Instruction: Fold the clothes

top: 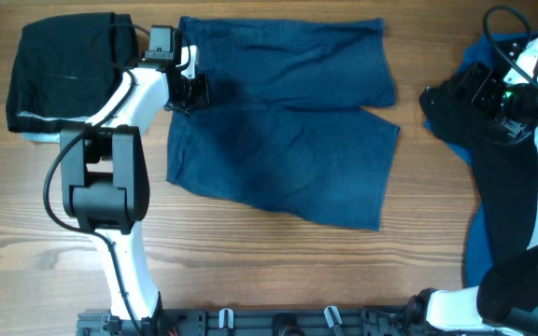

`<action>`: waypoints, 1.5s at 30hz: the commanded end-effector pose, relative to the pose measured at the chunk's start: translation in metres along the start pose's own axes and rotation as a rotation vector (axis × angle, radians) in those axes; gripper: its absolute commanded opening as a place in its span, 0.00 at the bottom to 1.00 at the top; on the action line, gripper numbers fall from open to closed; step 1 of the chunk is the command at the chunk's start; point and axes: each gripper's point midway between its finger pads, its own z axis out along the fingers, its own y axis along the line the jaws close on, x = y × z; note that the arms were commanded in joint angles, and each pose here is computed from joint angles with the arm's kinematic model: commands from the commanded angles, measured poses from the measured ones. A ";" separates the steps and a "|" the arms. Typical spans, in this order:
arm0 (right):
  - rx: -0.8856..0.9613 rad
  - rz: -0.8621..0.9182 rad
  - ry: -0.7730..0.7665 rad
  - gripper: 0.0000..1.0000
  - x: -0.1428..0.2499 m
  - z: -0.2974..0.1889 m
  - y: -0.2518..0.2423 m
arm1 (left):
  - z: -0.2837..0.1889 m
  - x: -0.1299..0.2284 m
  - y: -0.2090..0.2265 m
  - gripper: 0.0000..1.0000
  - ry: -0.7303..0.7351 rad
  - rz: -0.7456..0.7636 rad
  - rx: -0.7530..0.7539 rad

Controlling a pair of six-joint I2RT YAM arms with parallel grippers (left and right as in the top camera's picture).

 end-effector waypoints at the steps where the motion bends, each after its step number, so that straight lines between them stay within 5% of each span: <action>1: 0.013 0.011 0.011 1.00 0.002 0.004 -0.004 | -0.032 -0.016 -0.012 0.22 -0.070 0.016 0.025; 4: 0.013 0.011 0.011 1.00 0.002 0.004 -0.004 | -0.031 -0.014 -0.012 0.29 -0.065 0.014 0.024; 7: 0.013 0.011 0.011 1.00 0.002 0.004 -0.004 | -0.030 -0.011 -0.010 0.57 -0.052 0.011 0.017; 21: 0.014 0.011 0.011 1.00 0.002 0.004 -0.004 | 0.009 -0.008 0.008 0.79 -0.037 0.087 -0.036; 34: 0.013 0.011 0.011 1.00 0.002 0.004 -0.004 | 0.035 0.008 0.000 0.77 0.022 0.076 0.060; 40: 0.013 0.012 0.011 1.00 0.002 0.004 -0.004 | 0.028 0.005 -0.007 0.50 0.014 0.079 0.090; 45: 0.013 0.011 0.011 1.00 0.002 0.004 -0.004 | 0.012 -0.003 -0.013 0.40 -0.014 0.088 0.094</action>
